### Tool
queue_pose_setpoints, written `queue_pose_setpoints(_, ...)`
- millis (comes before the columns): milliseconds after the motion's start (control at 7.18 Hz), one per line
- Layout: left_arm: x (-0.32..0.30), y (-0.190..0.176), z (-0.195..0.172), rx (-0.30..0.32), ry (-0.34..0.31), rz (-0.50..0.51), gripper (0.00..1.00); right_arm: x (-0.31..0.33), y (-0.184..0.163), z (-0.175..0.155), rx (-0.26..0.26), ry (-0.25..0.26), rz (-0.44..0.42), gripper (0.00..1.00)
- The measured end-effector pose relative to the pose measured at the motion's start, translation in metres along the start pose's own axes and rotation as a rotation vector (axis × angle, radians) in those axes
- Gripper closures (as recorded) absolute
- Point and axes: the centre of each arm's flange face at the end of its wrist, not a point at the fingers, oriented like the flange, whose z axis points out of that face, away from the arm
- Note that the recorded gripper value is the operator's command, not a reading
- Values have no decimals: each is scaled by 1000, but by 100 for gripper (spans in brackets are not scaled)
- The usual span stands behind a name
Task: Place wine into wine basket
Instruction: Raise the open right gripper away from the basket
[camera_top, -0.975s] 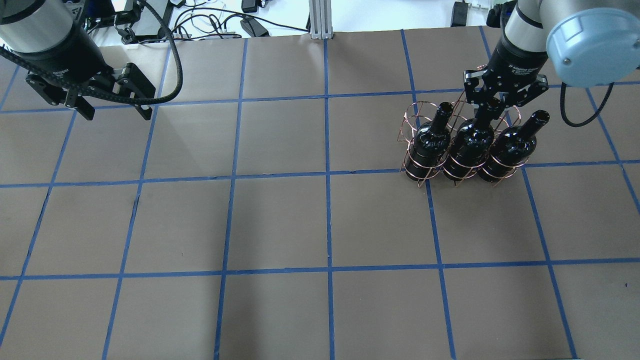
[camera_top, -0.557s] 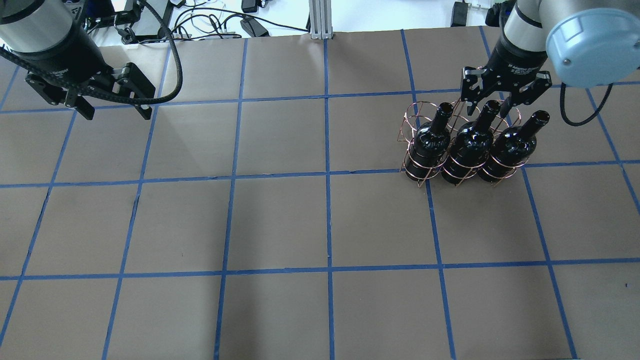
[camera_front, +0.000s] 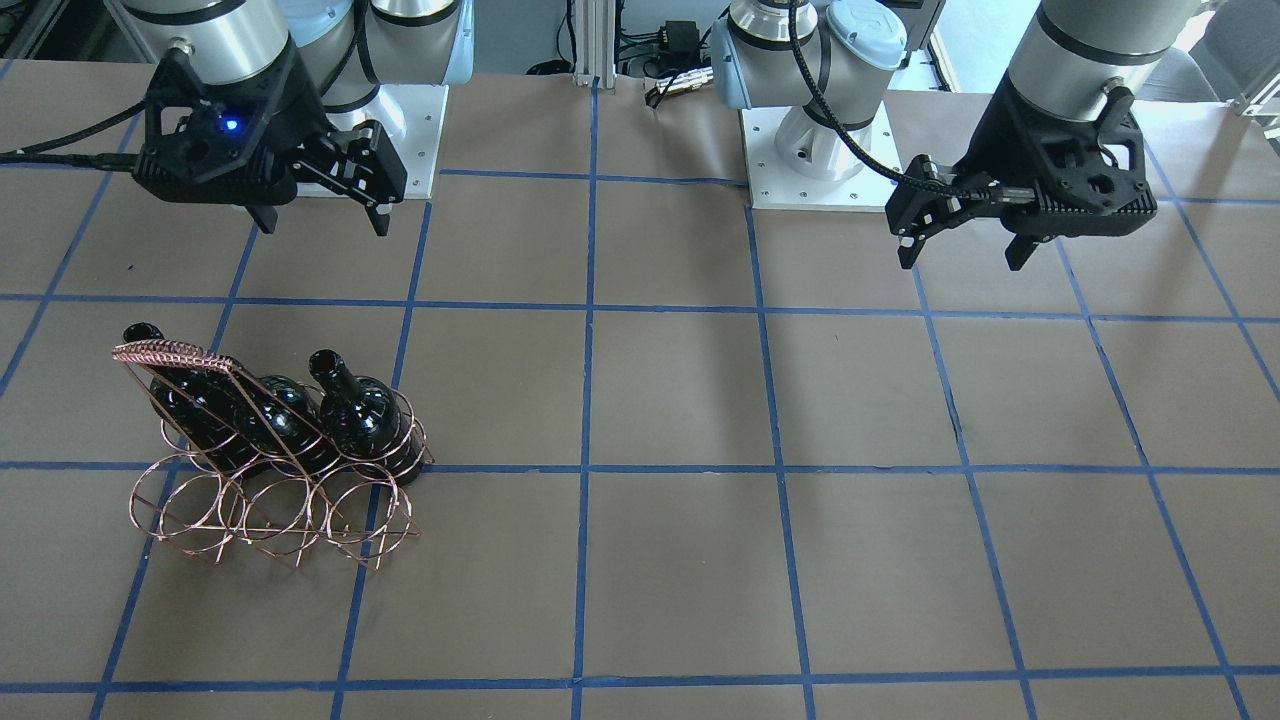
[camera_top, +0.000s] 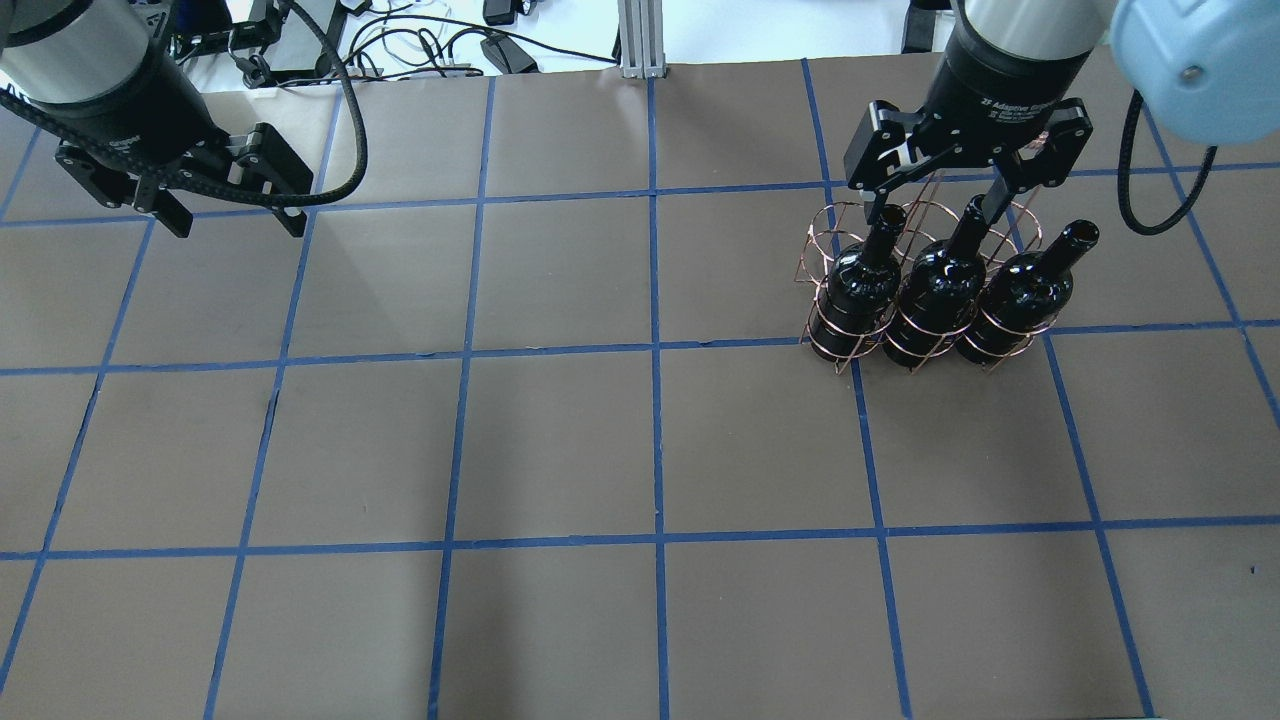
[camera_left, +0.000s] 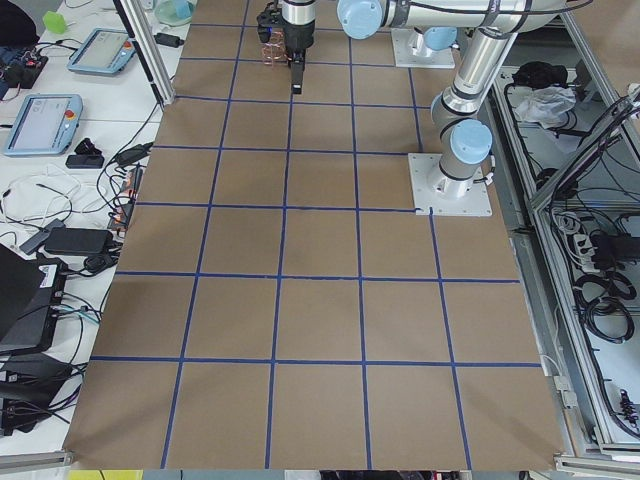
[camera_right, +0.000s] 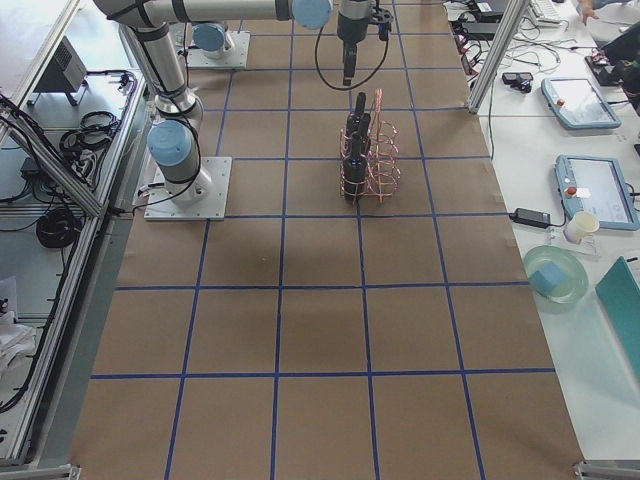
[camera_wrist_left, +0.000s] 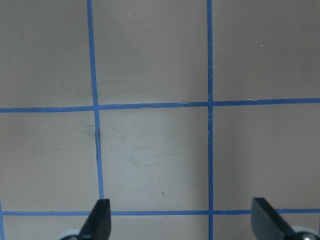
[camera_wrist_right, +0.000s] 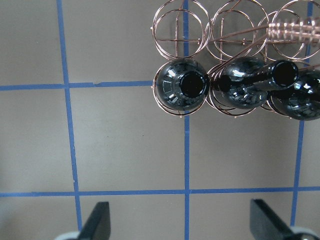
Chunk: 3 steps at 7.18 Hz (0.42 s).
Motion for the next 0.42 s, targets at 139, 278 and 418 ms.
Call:
queue_pose_setpoints(139,0,0,0,-3,1,1,0,-3,6,-3,-4,2,-10,2)
queue_pose_setpoints(278,1,1,0,-4,0,1,0,-2,11,-7,-8,3,-16,2)
queue_pose_setpoints(418,1,2,0,-5,-1,2,0,-1,13,-8,-11,3,-28,3)
